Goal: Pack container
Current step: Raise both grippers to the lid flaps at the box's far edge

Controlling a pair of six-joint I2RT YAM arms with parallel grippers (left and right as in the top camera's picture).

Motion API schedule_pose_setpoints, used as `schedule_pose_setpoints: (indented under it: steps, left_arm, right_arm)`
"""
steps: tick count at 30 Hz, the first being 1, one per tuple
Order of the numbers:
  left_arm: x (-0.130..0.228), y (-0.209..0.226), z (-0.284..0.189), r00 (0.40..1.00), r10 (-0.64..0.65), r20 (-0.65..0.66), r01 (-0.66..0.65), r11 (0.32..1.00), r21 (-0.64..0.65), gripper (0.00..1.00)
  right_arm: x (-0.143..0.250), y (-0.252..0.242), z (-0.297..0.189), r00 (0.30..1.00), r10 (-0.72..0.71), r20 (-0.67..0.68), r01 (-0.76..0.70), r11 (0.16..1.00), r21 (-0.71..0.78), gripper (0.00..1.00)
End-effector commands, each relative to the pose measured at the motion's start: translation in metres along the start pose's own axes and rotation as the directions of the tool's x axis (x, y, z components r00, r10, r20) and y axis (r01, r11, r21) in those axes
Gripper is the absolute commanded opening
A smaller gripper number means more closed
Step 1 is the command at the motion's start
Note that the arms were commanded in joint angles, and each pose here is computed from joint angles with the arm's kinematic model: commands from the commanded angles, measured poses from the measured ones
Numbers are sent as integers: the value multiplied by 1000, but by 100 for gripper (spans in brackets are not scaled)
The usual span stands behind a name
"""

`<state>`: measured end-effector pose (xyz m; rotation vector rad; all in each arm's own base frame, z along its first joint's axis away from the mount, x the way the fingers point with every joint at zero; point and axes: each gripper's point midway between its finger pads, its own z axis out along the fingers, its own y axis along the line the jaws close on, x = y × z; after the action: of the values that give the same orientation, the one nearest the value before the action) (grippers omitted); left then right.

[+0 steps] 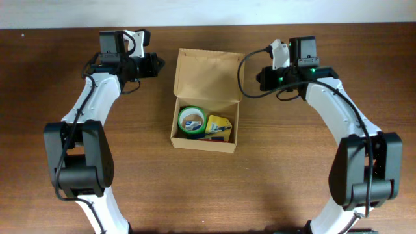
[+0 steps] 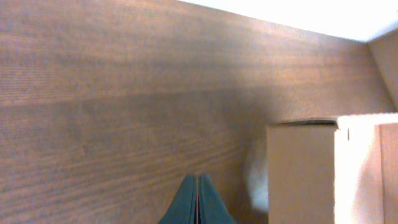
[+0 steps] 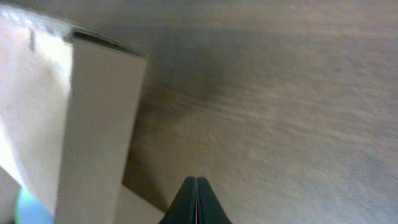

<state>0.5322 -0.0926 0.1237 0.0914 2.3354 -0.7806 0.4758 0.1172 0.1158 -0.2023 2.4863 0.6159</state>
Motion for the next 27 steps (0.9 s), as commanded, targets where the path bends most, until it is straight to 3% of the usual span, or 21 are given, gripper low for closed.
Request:
schedule_pose_setpoints:
  steps: [1, 7, 13, 23, 27]
  left_arm:
    - [-6, -3, 0, 999, -33, 16, 33, 999, 26, 2]
    - [3, 4, 11, 996, -84, -10, 84, 996, 35, 2]
    - [15, 5, 37, 985, -158, -69, 166, 978, 129, 2]
    - [17, -17, 62, 975, -155, -157, 187, 957, 221, 1]
    - [22, -36, 64, 973, -137, -185, 186, 940, 285, 2]
  right_arm:
    - [9, 4, 17, 996, 85, -32, -87, 993, -83, 4]
    - [13, 3, 37, 990, 136, -46, -141, 982, -128, 4]
    - [12, 3, 38, 990, 134, -41, -138, 982, -129, 4]
    - [11, 5, 39, 987, 155, -42, -160, 977, -138, 4]
    - [2, 21, 36, 991, 131, -20, -132, 962, -237, 4]
